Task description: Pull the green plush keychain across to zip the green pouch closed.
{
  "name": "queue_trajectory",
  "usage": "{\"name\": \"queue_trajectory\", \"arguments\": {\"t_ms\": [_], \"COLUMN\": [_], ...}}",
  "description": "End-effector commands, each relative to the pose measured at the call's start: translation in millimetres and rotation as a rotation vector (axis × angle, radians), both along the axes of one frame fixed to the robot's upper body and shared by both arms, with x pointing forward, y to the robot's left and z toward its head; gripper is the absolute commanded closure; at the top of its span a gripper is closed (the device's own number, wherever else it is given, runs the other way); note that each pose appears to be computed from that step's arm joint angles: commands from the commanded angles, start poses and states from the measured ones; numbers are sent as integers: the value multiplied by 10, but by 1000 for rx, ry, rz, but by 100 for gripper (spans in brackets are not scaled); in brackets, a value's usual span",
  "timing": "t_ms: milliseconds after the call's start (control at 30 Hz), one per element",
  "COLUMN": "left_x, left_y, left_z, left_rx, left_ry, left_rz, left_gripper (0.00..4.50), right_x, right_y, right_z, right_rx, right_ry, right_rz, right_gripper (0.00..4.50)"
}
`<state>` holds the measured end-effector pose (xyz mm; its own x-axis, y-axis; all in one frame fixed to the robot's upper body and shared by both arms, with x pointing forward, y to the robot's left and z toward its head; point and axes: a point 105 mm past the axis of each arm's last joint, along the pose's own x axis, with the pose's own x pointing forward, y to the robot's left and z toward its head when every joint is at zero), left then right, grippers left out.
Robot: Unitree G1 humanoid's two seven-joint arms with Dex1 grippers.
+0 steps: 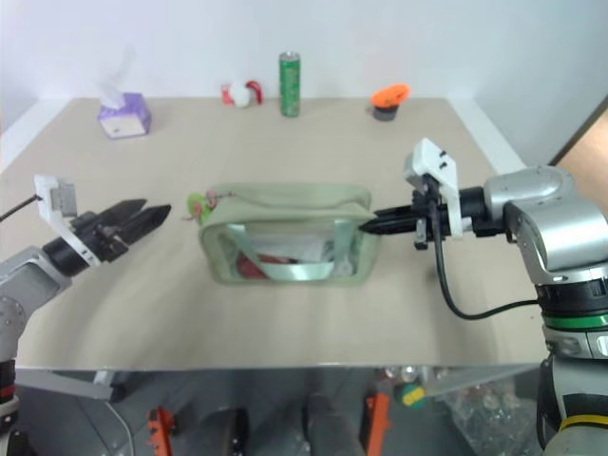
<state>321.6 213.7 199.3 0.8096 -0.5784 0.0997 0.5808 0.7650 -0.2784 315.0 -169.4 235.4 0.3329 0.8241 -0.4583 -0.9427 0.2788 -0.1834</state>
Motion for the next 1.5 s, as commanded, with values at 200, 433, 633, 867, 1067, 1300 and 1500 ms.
{"name": "queue_trajectory", "arguments": {"t_ms": [200,433,633,867,1067,1300,1500], "left_x": [19,199,270,265,226,118,107], "left_y": [-200,-256,-353,-385,-295,-169,-490], "left_z": [11,-37,-45,42,182,413,786], "left_rx": [2,46,60,34,23,39,43], "left_ry": [9,33,31,-9,-48,-122,-245], "left_rz": [-83,-81,-109,-135,-125,-117,-217], "left_gripper": [0,0,55,288,448,448,448], "right_x": [-68,-80,-96,-108,-87,-62,-49], "right_y": [53,52,48,25,35,72,88], "right_z": [10,8,7,-8,-19,-20,-6], "right_rx": [-15,-6,0,1,1,-2,0], "right_ry": [-21,-22,-24,-25,-23,-23,-28], "right_rz": [18,9,-1,-14,-11,4,12], "right_gripper": [448,448,450,450,450,450,450]}}
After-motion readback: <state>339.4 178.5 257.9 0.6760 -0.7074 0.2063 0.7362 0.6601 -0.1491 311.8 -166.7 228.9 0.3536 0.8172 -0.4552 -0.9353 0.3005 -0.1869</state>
